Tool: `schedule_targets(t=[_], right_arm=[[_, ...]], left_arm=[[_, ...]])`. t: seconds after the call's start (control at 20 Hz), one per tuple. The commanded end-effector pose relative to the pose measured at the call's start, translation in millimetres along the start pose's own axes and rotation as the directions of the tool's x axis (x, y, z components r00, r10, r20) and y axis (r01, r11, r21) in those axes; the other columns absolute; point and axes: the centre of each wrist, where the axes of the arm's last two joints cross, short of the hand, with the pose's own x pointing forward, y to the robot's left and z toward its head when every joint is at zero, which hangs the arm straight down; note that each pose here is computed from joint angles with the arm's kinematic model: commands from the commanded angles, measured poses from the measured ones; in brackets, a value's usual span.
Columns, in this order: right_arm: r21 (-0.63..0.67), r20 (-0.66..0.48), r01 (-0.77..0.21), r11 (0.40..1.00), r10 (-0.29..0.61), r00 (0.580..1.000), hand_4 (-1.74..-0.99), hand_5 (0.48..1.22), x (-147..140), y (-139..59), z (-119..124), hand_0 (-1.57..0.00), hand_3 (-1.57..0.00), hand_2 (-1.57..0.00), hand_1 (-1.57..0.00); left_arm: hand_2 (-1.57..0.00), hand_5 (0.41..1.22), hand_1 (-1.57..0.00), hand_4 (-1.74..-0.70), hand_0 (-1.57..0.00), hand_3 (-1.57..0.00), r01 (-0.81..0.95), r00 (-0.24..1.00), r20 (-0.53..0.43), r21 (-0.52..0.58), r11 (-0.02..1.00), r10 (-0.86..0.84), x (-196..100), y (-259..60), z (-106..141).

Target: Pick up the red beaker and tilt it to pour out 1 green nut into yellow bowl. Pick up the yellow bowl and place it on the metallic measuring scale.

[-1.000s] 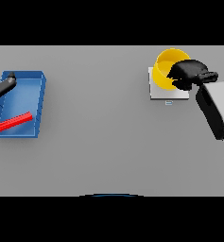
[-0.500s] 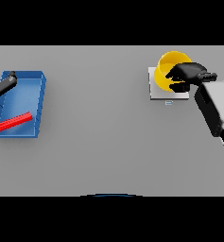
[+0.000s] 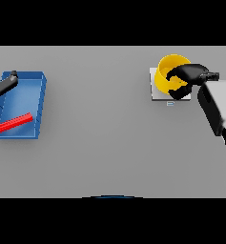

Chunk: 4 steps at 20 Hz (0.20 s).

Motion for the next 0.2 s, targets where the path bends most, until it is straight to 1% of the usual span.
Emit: schedule_targets(t=[0.0,0.1,0.15], right_arm=[[0.004,0.0,-0.006,1.0,0.006,1.0,-1.336,0.741,1.7,-0.1,-0.4,-0.1,-0.41,-0.21,-0.09],[0.013,-0.014,-0.016,1.0,0.017,1.0,-1.316,0.735,2.8,-2.9,-1.2,-0.07,-0.37,-0.14,-0.06],[0.012,-0.012,-0.015,1.0,0.015,1.0,-1.308,0.733,3.5,-2.3,-2.0,-0.05,-0.35,-0.12,-0.05]], left_arm=[[0.0,0.734,0.0,-0.81,0.0,0.0,-0.007,1.0,-0.007,-0.004,1.0,0.007,1.1,0.7,-0.7],[0.0,0.734,0.0,-0.82,0.0,0.0,-0.017,1.0,-0.008,0.001,1.0,0.017,1.6,1.8,-2.2],[0.0,0.734,0.0,-0.82,0.0,0.0,-0.011,1.0,0.009,0.003,1.0,0.011,3.1,3.6,-1.2]])
